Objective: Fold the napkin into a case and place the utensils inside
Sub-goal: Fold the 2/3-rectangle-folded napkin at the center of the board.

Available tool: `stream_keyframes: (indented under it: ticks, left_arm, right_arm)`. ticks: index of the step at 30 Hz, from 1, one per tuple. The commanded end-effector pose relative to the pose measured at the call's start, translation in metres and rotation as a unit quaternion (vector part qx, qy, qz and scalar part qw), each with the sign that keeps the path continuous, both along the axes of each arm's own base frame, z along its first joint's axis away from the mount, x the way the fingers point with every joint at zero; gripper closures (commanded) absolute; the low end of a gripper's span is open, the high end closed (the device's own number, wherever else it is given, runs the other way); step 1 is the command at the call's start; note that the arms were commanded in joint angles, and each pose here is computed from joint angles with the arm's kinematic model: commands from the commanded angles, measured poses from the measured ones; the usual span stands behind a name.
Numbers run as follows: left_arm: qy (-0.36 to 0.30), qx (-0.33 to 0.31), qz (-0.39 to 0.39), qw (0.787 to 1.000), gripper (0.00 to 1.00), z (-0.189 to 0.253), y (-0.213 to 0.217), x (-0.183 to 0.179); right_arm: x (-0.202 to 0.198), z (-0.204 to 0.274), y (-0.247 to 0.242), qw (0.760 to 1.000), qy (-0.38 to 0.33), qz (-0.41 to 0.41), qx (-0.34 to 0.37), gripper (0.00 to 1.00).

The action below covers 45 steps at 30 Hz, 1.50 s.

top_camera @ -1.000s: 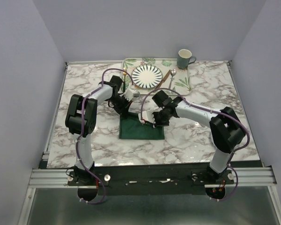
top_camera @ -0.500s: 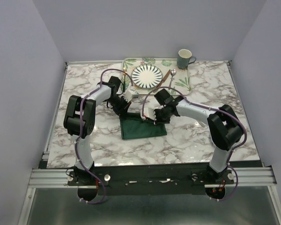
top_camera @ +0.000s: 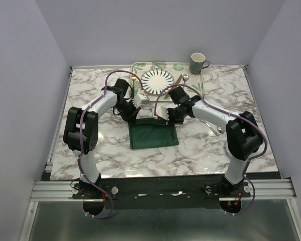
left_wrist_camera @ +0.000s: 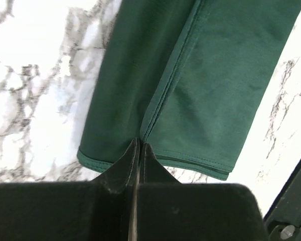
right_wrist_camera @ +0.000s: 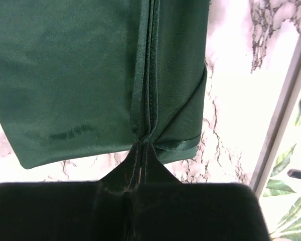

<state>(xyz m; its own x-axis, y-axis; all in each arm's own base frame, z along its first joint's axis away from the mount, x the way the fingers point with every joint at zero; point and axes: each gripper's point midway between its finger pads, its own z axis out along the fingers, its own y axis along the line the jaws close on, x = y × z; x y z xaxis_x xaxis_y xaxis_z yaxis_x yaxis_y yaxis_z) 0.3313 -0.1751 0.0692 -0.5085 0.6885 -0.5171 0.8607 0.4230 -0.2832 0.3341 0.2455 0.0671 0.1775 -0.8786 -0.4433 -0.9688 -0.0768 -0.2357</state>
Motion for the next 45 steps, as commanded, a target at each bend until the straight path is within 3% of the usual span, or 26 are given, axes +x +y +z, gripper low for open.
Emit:
stream_keyframes:
  ticks: [1,15,27,35,38,42,45]
  left_arm:
    - [0.025,0.010,-0.002,1.000,1.00,-0.012,-0.002,-0.020]
    - [0.063,0.061,0.018,0.996,1.00,-0.060,0.012,-0.025]
    - [0.047,0.045,0.011,0.998,1.00,-0.031,0.008,-0.024]
    - [0.073,0.064,0.012,0.995,1.00,-0.052,0.014,-0.032]
    - [0.077,0.066,0.008,0.995,0.95,-0.054,0.017,-0.037]
    - [0.078,0.054,0.001,0.995,0.78,-0.048,0.019,-0.041]
    - [0.070,0.024,-0.002,0.997,0.70,-0.033,0.014,-0.040]
  right_arm:
    - [0.006,-0.017,-0.015,0.999,0.007,0.001,-0.037,0.99]
    - [-0.001,-0.062,-0.030,0.996,0.042,-0.014,-0.071,0.99]
    - [-0.012,-0.039,-0.028,0.997,0.053,-0.011,-0.055,0.99]
    - [-0.015,-0.055,-0.033,0.995,0.073,-0.010,-0.074,0.99]
    - [-0.023,-0.058,-0.034,0.993,0.093,-0.008,-0.078,0.99]
    - [-0.037,-0.058,-0.036,0.990,0.120,-0.013,-0.073,0.99]
    - [-0.043,-0.055,-0.034,0.990,0.128,-0.014,-0.063,0.99]
